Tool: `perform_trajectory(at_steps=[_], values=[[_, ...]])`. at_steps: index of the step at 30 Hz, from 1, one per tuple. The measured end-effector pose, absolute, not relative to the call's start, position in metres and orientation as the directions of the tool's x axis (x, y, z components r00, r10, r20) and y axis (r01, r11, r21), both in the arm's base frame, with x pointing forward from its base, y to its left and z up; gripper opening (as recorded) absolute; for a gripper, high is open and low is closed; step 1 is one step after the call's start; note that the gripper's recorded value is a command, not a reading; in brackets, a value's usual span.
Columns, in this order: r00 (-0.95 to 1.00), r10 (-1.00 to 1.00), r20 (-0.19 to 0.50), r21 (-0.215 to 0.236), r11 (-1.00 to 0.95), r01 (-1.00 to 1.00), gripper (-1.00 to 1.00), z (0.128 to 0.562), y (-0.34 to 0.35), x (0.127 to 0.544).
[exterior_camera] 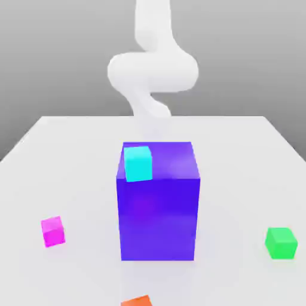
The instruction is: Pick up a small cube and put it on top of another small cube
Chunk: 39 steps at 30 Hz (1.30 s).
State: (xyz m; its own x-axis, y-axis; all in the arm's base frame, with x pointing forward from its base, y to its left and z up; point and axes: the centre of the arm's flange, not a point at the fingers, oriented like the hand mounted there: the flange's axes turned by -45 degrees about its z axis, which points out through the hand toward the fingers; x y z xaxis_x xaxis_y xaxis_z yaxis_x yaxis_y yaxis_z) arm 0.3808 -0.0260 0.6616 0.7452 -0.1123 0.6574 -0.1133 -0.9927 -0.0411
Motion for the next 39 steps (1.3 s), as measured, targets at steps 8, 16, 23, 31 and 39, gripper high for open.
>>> perform_trajectory(at_steps=[8,16,23,31,39], values=[[0.78,-0.458,0.425,-0.096,-0.88,-0.465,0.0,0.482,-0.129,0.431],[0.626,-0.76,0.176,-0.069,-0.644,-0.762,0.0,0.305,-0.215,0.386],[0.419,-0.908,0.006,-0.004,-0.419,-0.908,0.0,0.183,-0.245,0.313],[0.413,-0.911,0.001,0.0,-0.413,-0.911,-1.0,0.132,-0.244,0.31],[0.413,-0.911,0.001,-0.001,-0.413,-0.911,-1.0,0.163,-0.245,0.31]])
